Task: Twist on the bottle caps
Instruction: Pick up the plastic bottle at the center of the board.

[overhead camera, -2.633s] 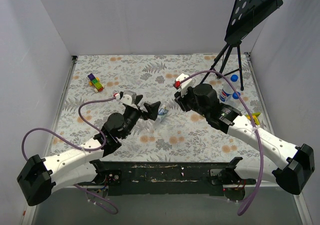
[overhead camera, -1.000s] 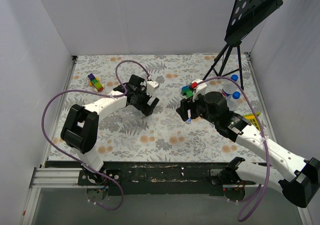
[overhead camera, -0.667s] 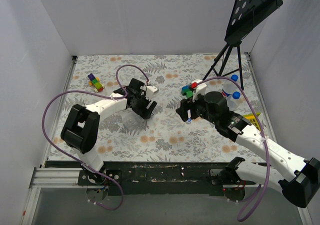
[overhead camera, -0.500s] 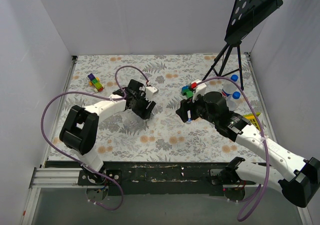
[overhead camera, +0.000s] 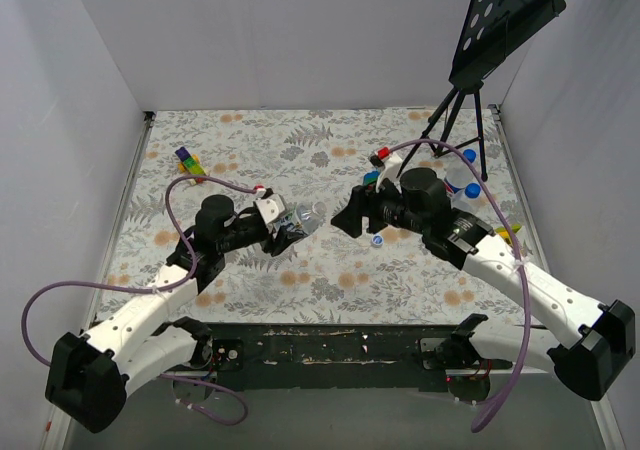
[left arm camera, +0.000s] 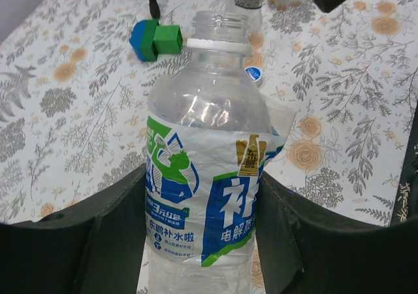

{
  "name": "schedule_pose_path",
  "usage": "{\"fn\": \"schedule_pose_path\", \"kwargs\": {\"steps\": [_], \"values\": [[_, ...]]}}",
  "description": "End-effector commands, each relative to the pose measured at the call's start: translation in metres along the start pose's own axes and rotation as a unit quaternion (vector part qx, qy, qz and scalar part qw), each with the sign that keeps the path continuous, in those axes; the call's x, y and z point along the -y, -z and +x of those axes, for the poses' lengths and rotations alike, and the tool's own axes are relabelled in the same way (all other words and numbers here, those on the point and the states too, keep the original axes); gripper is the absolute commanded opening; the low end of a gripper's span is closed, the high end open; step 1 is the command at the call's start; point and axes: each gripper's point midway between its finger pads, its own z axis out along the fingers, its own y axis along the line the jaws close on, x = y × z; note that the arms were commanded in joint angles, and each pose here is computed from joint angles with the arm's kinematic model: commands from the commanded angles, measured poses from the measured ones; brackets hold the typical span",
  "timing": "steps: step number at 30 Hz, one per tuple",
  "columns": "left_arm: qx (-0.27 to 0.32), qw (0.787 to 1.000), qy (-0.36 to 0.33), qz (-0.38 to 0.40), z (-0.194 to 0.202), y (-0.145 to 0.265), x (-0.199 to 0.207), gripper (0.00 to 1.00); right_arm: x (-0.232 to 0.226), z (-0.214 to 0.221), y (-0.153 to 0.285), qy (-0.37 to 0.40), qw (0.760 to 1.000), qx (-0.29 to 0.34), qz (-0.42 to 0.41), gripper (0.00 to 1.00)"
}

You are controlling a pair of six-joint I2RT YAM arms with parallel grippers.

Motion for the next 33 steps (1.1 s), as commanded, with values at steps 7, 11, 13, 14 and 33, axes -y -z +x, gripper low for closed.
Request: {"fn": "schedule_pose_path", "kwargs": {"steps": [7,11,13,14,33], "values": [[0.105,0.993,-0.043,0.023,-0.039,0.008,0.015,0.51,-0.061,-0.049,-0.001,-0.042,0.990,0.030,-0.132,0.78],[0.112,0.992,-0.042,0.036,-0.043,0.009,0.020,0.51,-0.065,-0.051,-0.007,-0.044,0.989,0.024,-0.143,0.75],[0.113,0.992,-0.041,0.041,-0.044,0.009,0.022,0.51,-0.067,-0.053,-0.008,-0.041,0.988,0.024,-0.148,0.72],[0.114,0.992,-0.042,0.041,-0.044,0.009,0.022,0.51,-0.068,-0.054,-0.009,-0.039,0.988,0.024,-0.149,0.70],[0.118,0.991,-0.007,0.061,-0.048,0.011,0.031,0.98,-0.060,-0.056,-0.009,0.032,0.992,-0.009,-0.119,0.01]]}}
